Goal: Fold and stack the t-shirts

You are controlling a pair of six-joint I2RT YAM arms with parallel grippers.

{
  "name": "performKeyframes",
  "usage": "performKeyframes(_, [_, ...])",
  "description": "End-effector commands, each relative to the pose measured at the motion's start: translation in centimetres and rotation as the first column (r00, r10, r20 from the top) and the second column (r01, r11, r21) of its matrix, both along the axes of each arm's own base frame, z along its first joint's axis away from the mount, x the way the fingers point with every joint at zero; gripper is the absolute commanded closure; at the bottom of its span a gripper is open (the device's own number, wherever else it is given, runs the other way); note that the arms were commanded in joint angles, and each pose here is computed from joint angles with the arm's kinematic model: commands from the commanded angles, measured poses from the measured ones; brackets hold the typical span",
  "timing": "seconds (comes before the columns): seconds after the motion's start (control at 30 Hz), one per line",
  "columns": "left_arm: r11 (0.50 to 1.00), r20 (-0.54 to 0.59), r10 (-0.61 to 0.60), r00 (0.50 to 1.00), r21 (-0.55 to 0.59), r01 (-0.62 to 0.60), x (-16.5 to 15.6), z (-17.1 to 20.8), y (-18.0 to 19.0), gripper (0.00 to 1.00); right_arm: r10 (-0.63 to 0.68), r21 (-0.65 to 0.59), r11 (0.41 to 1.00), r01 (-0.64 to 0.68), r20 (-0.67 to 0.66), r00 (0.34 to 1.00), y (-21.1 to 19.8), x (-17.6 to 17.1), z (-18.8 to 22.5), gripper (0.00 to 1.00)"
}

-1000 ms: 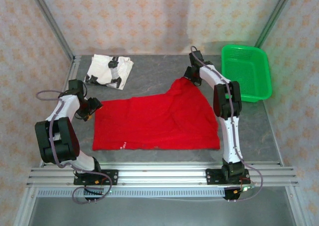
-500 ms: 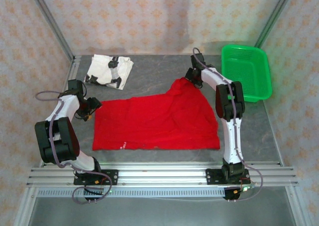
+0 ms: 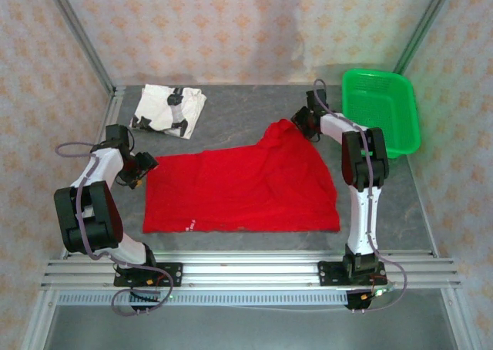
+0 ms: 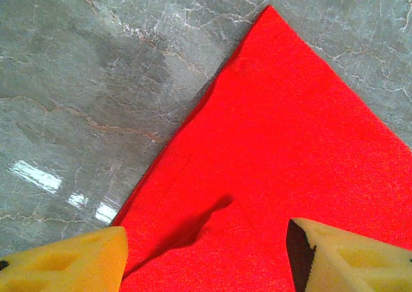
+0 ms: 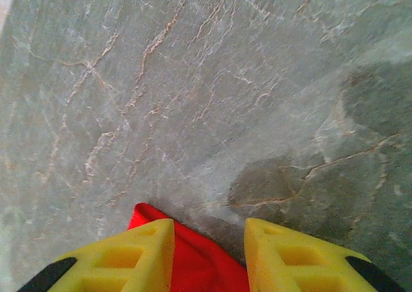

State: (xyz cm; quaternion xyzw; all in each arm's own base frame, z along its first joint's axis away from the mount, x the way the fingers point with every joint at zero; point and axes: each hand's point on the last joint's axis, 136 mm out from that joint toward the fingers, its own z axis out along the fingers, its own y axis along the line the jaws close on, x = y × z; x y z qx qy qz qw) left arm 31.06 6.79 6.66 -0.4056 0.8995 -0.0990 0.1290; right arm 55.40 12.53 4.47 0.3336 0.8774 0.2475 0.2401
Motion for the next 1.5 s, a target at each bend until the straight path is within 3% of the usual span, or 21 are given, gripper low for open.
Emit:
performKeyframes(0.0, [1.000,0.015,-0.007,1.000,0.009,0.007,-0.2,0.3,0.2,0.33,-0.042,0.124,0.992,0.032,0.077,0.996,1.0,1.5,3.0,0.64])
performKeyframes(0.13, [1.000,0.013,-0.013,1.000,0.010,0.013,-0.3,0.2,0.2,0.33,-0.060,0.191,0.980,0.046,0.073,0.996,1.5,2.0,3.1,0.63])
performKeyframes(0.63, [1.000,0.004,-0.025,1.000,0.010,0.025,-0.4,0.1,0.3,0.33,-0.051,0.192,0.979,0.067,-0.088,0.995,0.7,-0.5,1.1,0.63])
performKeyframes(0.87, [1.000,0.002,-0.026,1.000,0.014,0.026,-0.5,-0.1,0.4,0.33,-0.082,0.264,0.957,0.118,-0.144,0.986,-0.4,-1.8,1.7,0.59])
performKeyframes(1.2, [0.999,0.005,-0.026,1.000,0.020,0.026,-0.3,0.3,0.6,0.33,-0.150,0.497,0.847,0.187,-0.114,0.982,1.6,0.8,3.7,0.52])
performKeyframes(1.47, [0.999,-0.002,-0.029,1.000,0.028,0.030,-0.7,0.1,0.6,0.33,-0.144,0.535,0.816,0.220,-0.180,0.973,2.1,0.3,2.6,0.52])
